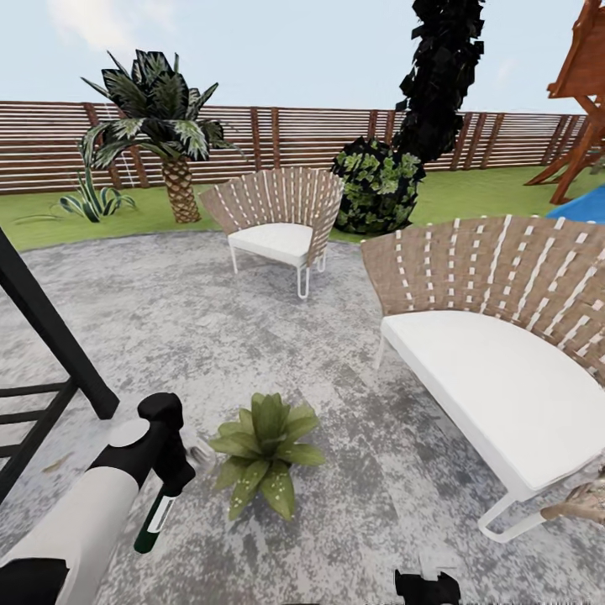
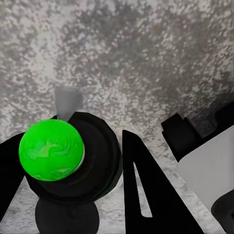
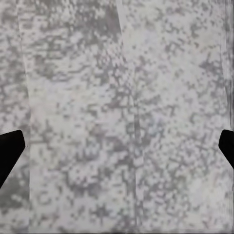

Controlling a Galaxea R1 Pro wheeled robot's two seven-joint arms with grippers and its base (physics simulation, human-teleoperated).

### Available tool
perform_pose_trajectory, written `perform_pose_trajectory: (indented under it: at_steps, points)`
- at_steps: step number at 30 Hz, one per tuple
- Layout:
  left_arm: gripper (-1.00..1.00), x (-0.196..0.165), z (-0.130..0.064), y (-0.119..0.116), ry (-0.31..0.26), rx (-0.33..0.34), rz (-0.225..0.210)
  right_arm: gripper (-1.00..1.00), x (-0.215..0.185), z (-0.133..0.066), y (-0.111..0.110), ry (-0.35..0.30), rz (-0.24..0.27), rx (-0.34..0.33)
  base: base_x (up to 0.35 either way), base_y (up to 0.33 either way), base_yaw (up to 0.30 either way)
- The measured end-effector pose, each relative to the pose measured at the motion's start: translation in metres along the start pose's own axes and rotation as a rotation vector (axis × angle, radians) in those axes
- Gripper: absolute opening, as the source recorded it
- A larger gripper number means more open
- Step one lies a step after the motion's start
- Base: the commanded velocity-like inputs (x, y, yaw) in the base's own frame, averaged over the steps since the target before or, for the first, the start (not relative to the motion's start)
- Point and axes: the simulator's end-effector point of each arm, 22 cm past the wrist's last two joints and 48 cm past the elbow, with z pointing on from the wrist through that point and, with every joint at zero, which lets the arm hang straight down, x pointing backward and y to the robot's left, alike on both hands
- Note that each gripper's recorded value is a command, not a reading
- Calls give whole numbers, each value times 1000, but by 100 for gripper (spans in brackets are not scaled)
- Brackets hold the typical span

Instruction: Pick up the pesticide atomizer in the garden and spray insectifuge to fully cover both potted plants in the garden.

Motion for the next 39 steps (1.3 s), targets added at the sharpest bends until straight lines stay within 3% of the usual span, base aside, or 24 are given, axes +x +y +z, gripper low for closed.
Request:
perform_pose_trajectory:
  at_steps: [6,11,17,26,29,32,36,38,39]
  points:
    - [-100,2,-2,3,-1,-4,-5,100,-2,0,0,-4,1,1,0,22,-204]
    - [-100,21,22,-10,32,39,-16,100,-2,-1,0,-3,1,1,0,109,-22]
    - [-100,21,26,-17,31,57,-16,100,-2,-1,0,-3,0,1,0,132,-1]
    - [-100,13,16,-11,8,38,-10,100,-1,-1,0,-3,0,2,0,2,0]
    - [-100,35,22,4,36,29,-36,100,-1,-1,-1,-2,-1,3,0,0,0]
    - [-100,45,36,-8,32,83,-42,100,1,-1,-3,1,-2,5,0,0,0]
    - [-100,29,43,-29,-40,143,-2,100,6,-2,-3,7,-2,5,129,76,0]
    - [-100,29,43,-30,-40,145,0,100,6,-2,-2,6,-1,4,262,63,0]
    - [-100,37,58,-25,5,165,-13,100,11,3,10,30,-8,-11,219,8,0]
